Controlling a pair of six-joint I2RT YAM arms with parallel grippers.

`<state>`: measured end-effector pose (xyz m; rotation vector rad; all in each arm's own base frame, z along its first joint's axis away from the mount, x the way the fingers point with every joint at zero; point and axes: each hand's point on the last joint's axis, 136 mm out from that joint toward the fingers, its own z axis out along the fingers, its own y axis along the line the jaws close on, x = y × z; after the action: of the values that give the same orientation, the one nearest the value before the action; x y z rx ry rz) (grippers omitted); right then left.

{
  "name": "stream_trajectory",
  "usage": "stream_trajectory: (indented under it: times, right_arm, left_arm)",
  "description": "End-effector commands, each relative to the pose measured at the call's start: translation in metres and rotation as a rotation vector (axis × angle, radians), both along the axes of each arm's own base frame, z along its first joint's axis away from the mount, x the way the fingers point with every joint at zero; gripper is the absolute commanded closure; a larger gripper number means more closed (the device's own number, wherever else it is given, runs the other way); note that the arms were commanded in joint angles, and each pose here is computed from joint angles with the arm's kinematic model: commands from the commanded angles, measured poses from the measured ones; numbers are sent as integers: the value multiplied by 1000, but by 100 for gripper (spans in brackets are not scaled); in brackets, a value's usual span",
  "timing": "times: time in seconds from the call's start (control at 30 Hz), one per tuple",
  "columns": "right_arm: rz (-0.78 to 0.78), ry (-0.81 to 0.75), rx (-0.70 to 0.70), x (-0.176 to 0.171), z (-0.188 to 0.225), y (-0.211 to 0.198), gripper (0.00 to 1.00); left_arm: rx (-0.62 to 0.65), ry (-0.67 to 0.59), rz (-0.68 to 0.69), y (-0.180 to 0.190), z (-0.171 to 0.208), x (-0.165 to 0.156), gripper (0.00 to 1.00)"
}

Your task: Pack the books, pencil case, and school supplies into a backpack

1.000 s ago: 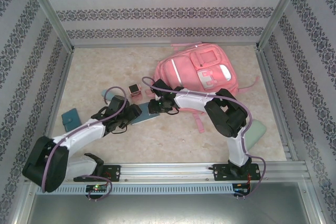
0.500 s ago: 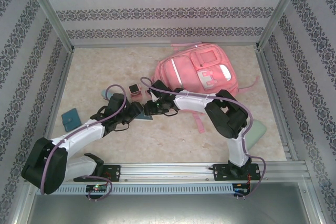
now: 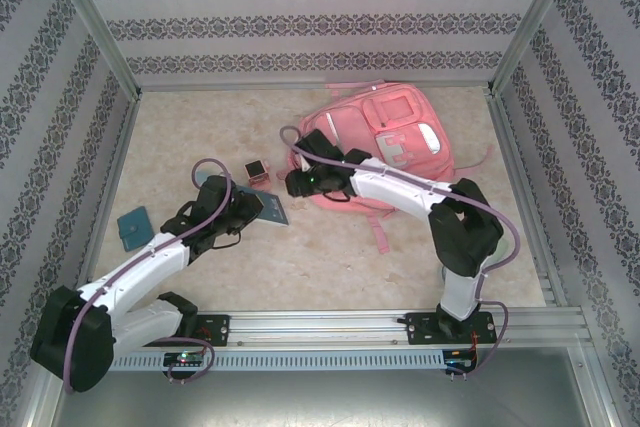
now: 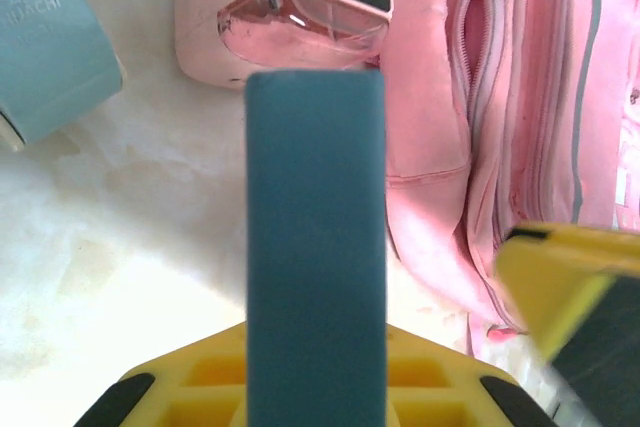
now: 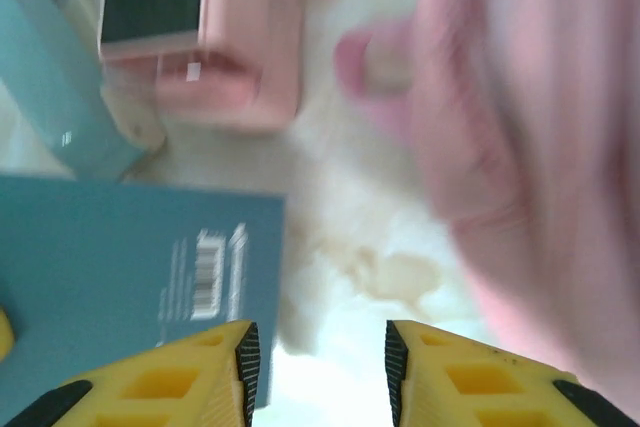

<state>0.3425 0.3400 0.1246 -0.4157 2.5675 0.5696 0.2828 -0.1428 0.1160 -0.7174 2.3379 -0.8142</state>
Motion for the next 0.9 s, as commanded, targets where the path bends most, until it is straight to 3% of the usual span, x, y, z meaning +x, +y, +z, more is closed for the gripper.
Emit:
stream_trajectory:
  times: [0.0,0.27,0.6,0.7,0.8,0.87]
  right_arm:
    - [-72,-97,-160,37,14,-40,60]
    - [-116,-74,-275,86,-6,-71,60]
    - [-60,-26,-367,91,-41,-67,59]
    - [-65,-34,-399,93,-41,-71,74]
    - [-73,-63,-399,95,-28,-74,97]
    - [-75,-104,-386,96,-10,-74,100]
  left_arm:
    - [9,-62,-5,0,25,5,91]
    - [12,-101,-20,0,44,5,92]
    - [7,-126,-30,-2,54,8,95]
    - [1,-142,-34,-4,60,11,95]
    - [-8,-157,-49,-9,67,15,95]
    - [-15,-172,-60,-13,71,20,95]
